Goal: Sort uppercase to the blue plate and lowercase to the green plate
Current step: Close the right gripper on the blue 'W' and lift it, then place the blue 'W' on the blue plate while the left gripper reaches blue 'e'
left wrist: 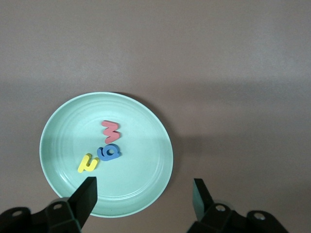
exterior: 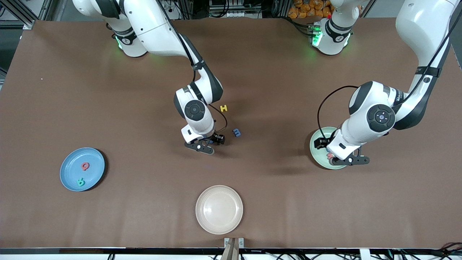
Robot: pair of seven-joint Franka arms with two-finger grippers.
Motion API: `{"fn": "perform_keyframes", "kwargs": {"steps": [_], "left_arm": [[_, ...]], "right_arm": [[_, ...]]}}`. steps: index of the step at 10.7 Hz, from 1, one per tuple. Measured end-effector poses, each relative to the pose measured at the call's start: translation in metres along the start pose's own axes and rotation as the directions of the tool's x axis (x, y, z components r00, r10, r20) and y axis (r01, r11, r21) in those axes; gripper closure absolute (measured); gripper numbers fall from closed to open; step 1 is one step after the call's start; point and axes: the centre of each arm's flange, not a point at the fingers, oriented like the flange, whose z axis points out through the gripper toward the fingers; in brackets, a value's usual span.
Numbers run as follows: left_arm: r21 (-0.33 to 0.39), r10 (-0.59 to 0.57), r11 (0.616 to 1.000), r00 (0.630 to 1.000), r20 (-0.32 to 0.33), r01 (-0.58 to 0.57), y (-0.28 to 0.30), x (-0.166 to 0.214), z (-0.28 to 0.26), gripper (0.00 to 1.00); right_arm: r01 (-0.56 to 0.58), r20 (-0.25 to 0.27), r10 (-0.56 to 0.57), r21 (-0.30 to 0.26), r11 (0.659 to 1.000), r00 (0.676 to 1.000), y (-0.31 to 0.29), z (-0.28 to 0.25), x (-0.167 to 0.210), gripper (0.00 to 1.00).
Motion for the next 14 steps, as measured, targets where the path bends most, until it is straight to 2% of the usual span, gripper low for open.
{"fn": "perform_keyframes", "kwargs": {"steps": [1,3,6,10,14], "left_arm": [[-0.001,-0.001,1.0,1.0,-0.003,0.001,0.0,0.001,-0.002,0.05],[-0.003,0.001,1.0,1.0,-0.007,-0.001,0.002,0.001,-0.004,0.04],[0.007,0.007,1.0,1.0,0.008,-0.007,0.013,0.001,-0.019,0.04],[0.003,-0.028,1.0,0.999,0.019,0.028,0.042,-0.01,-0.031,0.04],[-0.022,-0.112,0.993,0.993,0.023,0.112,0.091,-0.032,-0.042,0.05]], "right_arm": [[0.0,-0.001,0.0,0.002,1.0,1.0,0.0,-0.002,0.0,0.53],[-0.003,-0.004,0.003,0.005,1.0,1.0,0.0,-0.008,0.003,0.63],[-0.025,-0.036,0.024,-0.021,0.999,0.999,0.022,-0.019,0.034,0.65],[0.048,-0.034,-0.052,-0.118,0.992,0.998,0.097,-0.071,0.108,0.65],[0.126,0.012,-0.126,-0.157,0.979,0.992,0.18,-0.077,0.166,0.65]]}}
